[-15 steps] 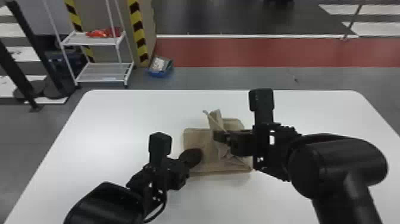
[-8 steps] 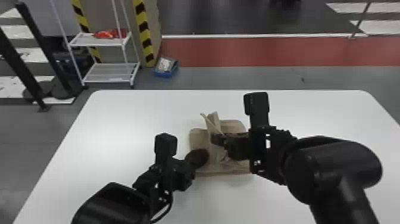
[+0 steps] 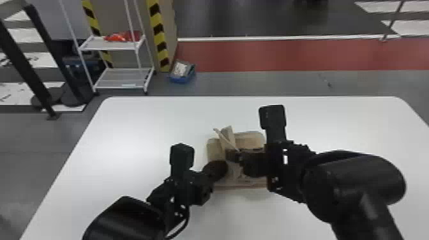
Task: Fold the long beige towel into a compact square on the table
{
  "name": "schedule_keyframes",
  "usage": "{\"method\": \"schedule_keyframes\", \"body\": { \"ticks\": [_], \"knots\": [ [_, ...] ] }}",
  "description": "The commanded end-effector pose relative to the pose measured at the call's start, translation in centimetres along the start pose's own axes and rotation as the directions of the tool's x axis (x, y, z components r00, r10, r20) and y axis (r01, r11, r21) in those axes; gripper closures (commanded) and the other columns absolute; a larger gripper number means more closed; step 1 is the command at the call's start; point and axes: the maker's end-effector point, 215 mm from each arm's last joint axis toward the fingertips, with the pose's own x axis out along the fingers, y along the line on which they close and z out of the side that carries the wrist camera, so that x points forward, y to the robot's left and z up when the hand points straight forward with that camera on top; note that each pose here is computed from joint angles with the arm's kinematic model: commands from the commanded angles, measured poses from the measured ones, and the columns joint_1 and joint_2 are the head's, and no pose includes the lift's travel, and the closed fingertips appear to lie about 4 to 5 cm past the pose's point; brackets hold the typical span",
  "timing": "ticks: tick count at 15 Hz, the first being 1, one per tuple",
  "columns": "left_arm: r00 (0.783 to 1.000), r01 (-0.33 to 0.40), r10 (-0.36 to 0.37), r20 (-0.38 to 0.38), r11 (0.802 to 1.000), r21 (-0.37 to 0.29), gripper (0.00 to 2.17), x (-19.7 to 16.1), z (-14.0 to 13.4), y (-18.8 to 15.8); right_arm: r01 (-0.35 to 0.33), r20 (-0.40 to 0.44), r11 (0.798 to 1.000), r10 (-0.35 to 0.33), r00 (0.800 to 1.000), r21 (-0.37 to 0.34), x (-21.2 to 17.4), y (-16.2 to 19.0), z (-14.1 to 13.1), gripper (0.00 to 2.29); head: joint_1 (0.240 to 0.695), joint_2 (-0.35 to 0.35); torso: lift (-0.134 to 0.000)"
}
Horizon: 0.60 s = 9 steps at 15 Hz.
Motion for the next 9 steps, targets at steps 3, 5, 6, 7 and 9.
{"method": "schedule_keyframes", "body": {
  "ticks": [3,5,6,7,9],
  "knots": [
    [1.000,-0.008,0.008,0.002,1.000,-0.002,1.71,-0.1,0.0,0.5,-0.029,0.017,0.999,0.029,0.999,0.013,0.0,1.0,0.3,0.14,0.695,0.071,-0.123],
    [1.000,-0.012,0.012,0.006,1.000,-0.003,1.71,-0.1,0.2,0.7,-0.055,0.020,0.998,0.054,0.998,0.026,-0.2,1.7,0.1,0.08,0.695,0.076,-0.123],
    [1.000,-0.011,0.011,0.008,1.000,-0.002,1.71,-0.1,0.2,0.7,-0.072,0.030,0.997,0.071,0.997,0.036,-0.6,2.3,0.1,0.07,0.695,0.082,-0.123],
    [1.000,-0.012,0.012,0.011,1.000,-0.004,1.71,-0.1,0.3,0.7,-0.087,0.049,0.995,0.085,0.995,0.040,-1.4,3.0,0.4,0.08,0.695,0.086,-0.123],
    [1.000,-0.014,0.014,0.018,1.000,-0.007,1.71,-0.2,0.5,0.9,-0.107,0.073,0.993,0.103,0.992,0.059,-3.3,3.8,0.5,0.08,0.695,0.093,-0.123]
  ]
}}
